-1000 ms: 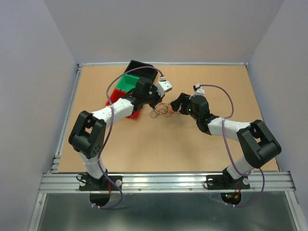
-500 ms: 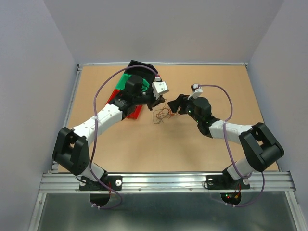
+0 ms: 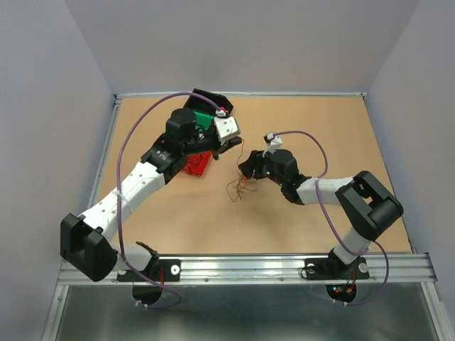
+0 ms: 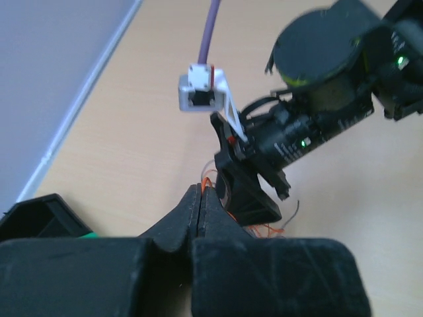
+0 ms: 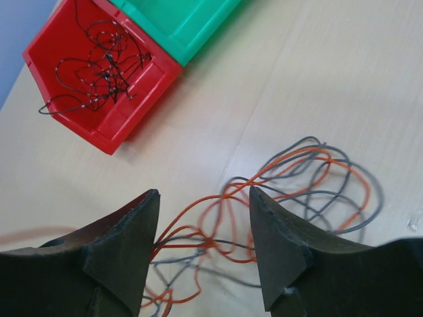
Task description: Untangle the cables
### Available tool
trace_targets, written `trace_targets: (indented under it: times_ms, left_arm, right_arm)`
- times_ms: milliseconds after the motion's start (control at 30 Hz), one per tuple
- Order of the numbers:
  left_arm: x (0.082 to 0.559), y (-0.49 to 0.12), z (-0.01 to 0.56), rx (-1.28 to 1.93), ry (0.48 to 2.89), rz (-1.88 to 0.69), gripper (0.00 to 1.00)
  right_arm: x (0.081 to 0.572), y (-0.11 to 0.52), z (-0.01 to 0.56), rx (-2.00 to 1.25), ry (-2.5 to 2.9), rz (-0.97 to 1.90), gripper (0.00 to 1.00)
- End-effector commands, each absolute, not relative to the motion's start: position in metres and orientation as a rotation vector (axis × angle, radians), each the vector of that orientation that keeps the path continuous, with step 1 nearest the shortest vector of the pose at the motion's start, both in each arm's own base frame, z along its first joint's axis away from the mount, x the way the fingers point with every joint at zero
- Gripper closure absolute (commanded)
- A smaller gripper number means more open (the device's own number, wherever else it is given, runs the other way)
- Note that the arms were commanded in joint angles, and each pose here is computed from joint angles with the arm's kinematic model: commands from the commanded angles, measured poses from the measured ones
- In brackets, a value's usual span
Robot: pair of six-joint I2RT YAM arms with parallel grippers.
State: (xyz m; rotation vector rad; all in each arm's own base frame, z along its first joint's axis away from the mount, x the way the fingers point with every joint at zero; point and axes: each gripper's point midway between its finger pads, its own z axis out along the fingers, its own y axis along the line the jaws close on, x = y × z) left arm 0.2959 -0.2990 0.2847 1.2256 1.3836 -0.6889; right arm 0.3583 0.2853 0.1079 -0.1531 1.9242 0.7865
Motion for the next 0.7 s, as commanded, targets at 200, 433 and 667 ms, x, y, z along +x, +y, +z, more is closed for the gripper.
trace_targets:
  times_ms: [200,433,667]
  left_arm:
    - [0.299,-0.272,0.477,0.981,1.126,-0.511,1.0]
    - [0.3,-0.234,0.584,0.707,1.067,-0.423,1.0]
    - [0.291,-0.234,0.59,0.718,1.058,-0.449,1.0]
  right_arm:
    - [0.383,0.293,0.124,-0.041,1.896,0.764,0.74]
    - [0.39,0.267,0.126,0.096,1.899,0.642,0.96]
    - [0.382,0.245,0.164,0.109,1.802,0.604,0.74]
